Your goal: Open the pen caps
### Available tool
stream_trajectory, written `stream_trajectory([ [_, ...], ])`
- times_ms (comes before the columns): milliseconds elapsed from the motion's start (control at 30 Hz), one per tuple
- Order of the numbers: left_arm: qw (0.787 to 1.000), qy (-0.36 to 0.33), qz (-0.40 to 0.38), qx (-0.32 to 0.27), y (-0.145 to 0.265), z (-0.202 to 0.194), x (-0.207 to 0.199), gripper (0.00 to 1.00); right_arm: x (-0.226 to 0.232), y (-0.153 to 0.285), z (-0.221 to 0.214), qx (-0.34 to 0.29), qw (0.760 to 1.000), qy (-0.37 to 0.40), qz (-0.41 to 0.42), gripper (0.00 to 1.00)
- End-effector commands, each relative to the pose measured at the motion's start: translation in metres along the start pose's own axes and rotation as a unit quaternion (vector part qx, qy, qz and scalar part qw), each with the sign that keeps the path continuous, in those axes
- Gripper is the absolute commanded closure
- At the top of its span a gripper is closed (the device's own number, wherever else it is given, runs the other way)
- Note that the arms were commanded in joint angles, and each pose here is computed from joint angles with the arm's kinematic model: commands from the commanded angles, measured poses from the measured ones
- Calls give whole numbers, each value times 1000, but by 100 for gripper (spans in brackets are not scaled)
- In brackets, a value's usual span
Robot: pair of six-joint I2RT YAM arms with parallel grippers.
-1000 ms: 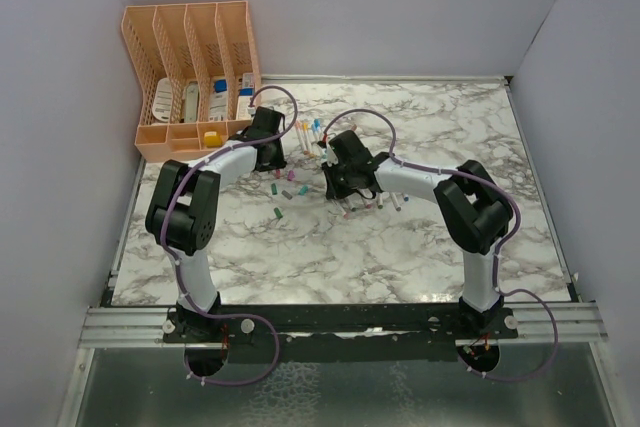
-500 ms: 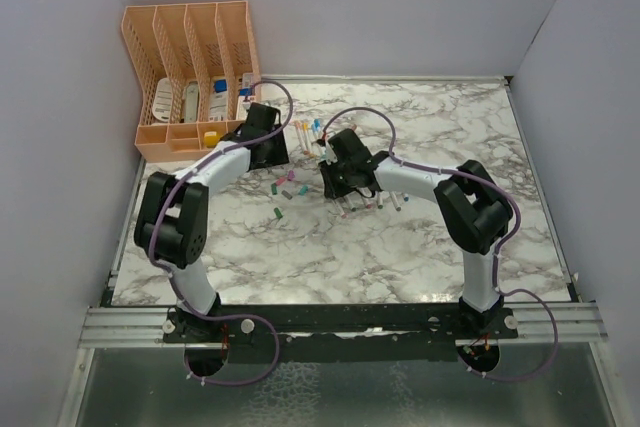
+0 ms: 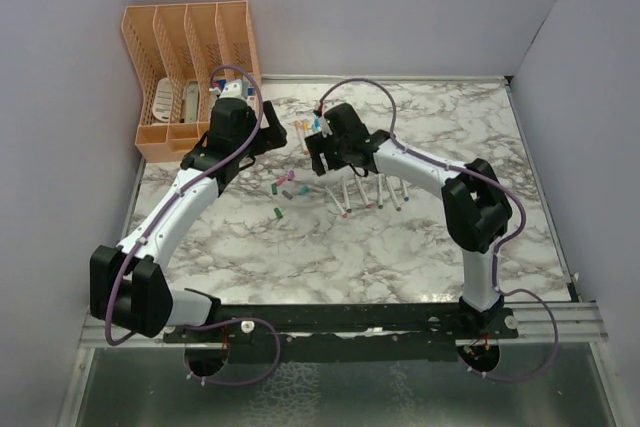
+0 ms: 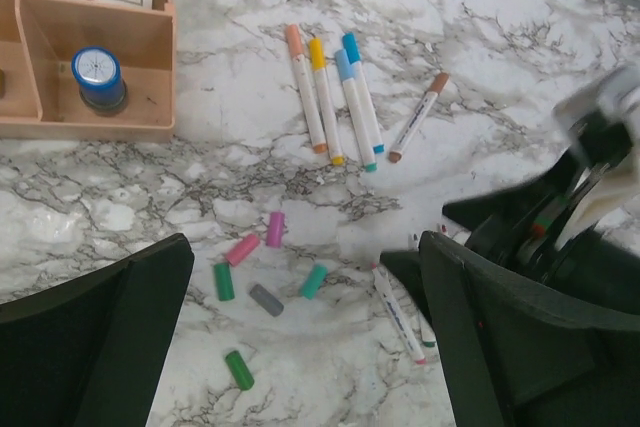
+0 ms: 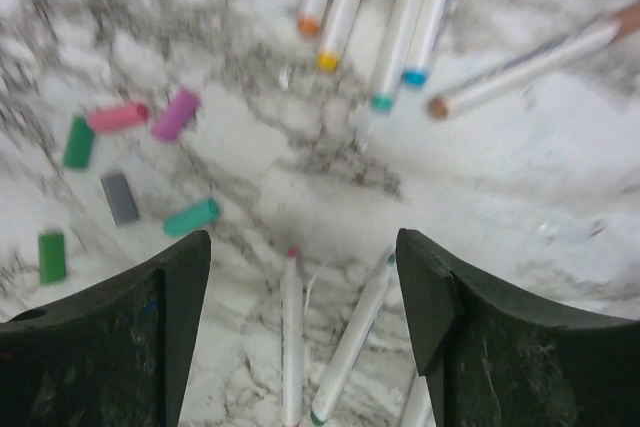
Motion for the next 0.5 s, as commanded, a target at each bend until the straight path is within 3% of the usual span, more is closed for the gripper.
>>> stream_trajectory([
  [0, 999, 17, -34, -17, 16, 1, -5, 1, -25, 2, 62, -59, 997, -15, -57, 26],
  [200, 999, 15, -36, -31, 25, 1, -3, 1, -68, -24, 100, -37, 992, -68, -101, 30],
  [467, 999, 4, -28, -26, 22, -2, 2, 1, -88, -55, 109, -20, 988, -99, -115, 30],
])
Point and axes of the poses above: each gripper's point midway between its finger pads, its own y axis back along the fingers, its own x axis along the line the jaws close on, z = x × y, the point moved 6 cm from there along y, back along the fingers, and after that the axes turned 14 degrees about -y, right-handed, at the moved point
